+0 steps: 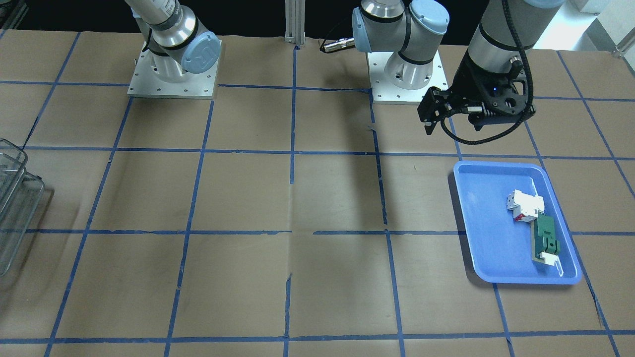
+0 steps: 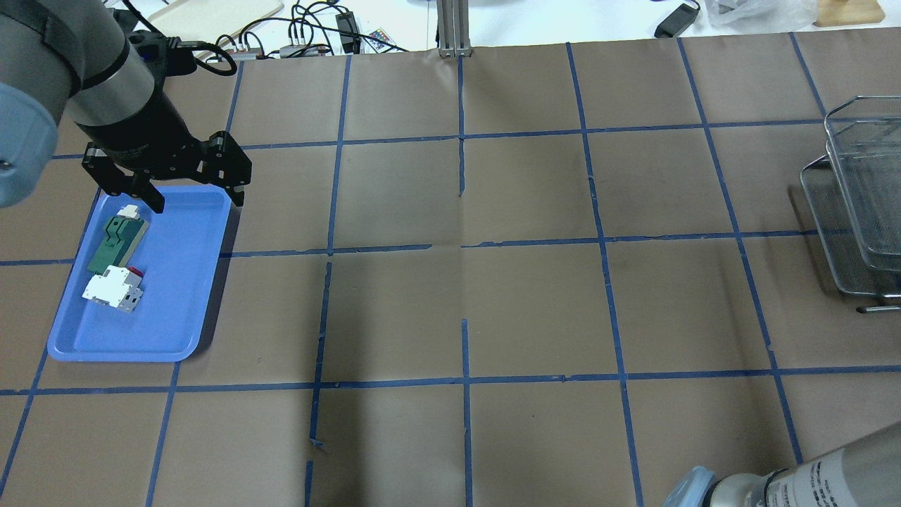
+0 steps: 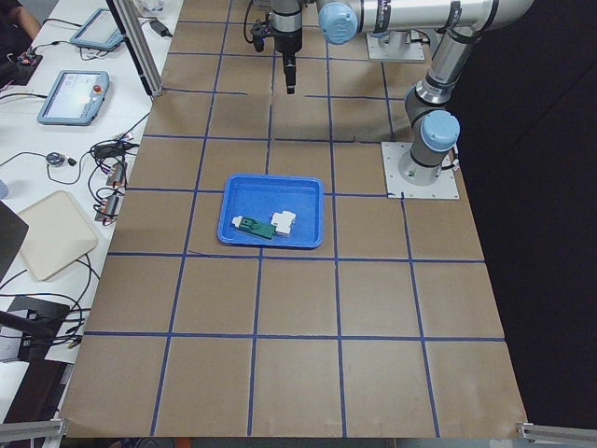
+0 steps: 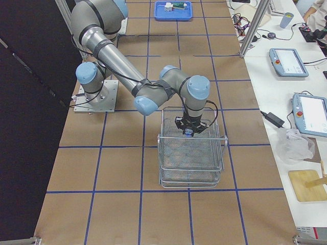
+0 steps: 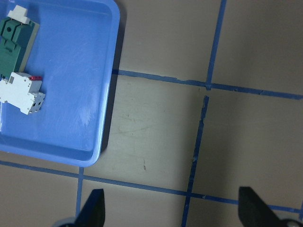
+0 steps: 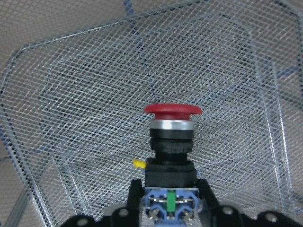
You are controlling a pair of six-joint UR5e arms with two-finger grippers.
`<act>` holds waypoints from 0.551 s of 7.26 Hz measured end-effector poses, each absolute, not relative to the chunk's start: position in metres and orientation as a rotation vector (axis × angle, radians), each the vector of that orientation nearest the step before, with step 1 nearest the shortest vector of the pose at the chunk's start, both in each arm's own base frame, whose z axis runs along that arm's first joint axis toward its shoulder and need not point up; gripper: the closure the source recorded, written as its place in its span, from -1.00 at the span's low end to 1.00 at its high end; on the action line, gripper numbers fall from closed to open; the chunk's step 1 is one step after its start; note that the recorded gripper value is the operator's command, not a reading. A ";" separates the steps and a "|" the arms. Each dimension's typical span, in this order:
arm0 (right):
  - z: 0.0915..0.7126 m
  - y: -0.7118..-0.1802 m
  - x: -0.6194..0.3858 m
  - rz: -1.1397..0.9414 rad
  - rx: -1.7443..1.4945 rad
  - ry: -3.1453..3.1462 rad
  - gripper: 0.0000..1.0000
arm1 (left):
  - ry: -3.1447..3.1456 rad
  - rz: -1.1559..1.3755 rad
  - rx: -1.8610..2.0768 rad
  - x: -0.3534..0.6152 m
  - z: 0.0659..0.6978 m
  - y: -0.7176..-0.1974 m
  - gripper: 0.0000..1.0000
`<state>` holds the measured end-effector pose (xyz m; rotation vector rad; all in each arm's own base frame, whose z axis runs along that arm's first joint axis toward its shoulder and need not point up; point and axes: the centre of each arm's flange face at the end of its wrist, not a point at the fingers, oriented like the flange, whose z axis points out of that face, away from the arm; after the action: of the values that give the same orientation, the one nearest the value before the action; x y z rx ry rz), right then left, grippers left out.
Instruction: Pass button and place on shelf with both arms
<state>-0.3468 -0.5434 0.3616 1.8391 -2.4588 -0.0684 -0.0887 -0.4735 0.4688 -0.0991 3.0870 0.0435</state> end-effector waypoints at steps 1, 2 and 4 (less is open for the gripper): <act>0.367 -0.538 -0.340 -0.071 1.843 -2.493 -0.91 | 3.091 0.038 -0.051 -0.089 0.471 -0.467 -1.00; 0.376 -0.532 -0.332 -0.077 1.839 -2.532 -1.00 | 3.092 0.031 0.002 -0.088 0.475 -0.461 -1.00; 0.415 -0.524 -0.292 -0.056 1.833 -2.563 -1.00 | 3.094 0.038 0.040 -0.088 0.477 -0.455 -1.00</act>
<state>-0.2921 -0.5236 0.4150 1.8329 -2.5629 -0.0558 -0.0879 -0.4551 0.4771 0.0402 3.0945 0.0379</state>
